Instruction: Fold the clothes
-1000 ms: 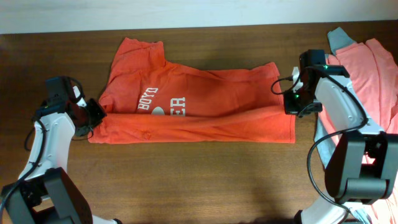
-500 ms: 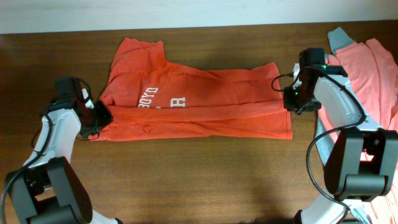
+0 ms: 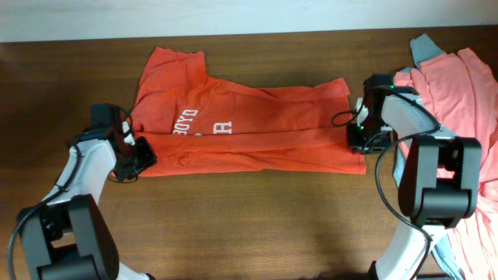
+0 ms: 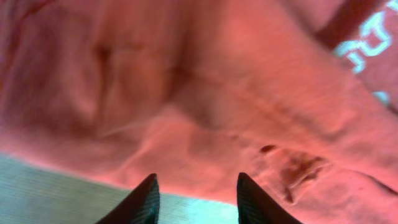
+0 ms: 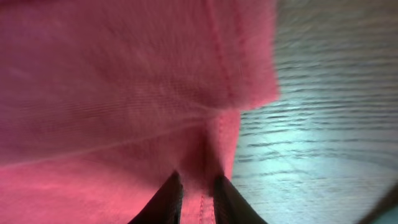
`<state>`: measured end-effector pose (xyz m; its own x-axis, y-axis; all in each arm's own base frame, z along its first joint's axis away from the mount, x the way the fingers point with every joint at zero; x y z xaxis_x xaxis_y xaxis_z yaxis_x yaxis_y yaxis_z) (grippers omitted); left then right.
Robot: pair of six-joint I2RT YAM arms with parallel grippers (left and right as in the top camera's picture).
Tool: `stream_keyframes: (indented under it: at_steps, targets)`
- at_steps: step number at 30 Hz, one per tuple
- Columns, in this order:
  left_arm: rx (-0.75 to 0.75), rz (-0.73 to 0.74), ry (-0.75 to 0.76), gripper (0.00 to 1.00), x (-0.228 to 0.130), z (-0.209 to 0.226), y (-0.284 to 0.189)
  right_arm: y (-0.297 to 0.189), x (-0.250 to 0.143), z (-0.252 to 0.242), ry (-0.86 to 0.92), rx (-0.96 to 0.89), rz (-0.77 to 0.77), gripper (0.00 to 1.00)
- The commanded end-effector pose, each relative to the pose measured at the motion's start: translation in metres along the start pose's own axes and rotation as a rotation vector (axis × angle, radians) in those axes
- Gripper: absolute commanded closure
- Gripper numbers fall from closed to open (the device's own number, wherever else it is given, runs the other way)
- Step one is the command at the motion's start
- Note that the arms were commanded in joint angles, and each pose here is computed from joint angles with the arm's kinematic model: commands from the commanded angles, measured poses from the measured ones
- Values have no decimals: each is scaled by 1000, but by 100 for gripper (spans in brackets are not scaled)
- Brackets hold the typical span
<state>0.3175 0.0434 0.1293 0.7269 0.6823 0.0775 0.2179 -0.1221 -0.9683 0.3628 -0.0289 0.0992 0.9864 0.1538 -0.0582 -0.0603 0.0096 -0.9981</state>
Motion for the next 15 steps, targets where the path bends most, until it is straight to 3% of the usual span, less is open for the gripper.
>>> stream_keyframes:
  at_steps: [1,8,15]
  targets:
    - [-32,-15,40,57,-2,-12,4,15,-3,3,-4,26,48,77]
    - [-55,-44,61,55,-1,-19,5,16,-3,3,-4,27,51,78]
    - [-12,13,62,90,-9,-13,13,16,-3,3,-4,27,52,78]
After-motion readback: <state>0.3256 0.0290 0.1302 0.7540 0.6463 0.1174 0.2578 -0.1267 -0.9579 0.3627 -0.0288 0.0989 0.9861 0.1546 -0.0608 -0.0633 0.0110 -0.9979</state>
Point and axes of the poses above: each gripper's point midway between its finger pads, its own y axis out along the fingers, its own z axis along the line the jaws close on, x = y × z, the point moved 10 cm from there along -y, back along the fingers, and after that the axes turned 14 degrees about -y, right-handed, at the moved point
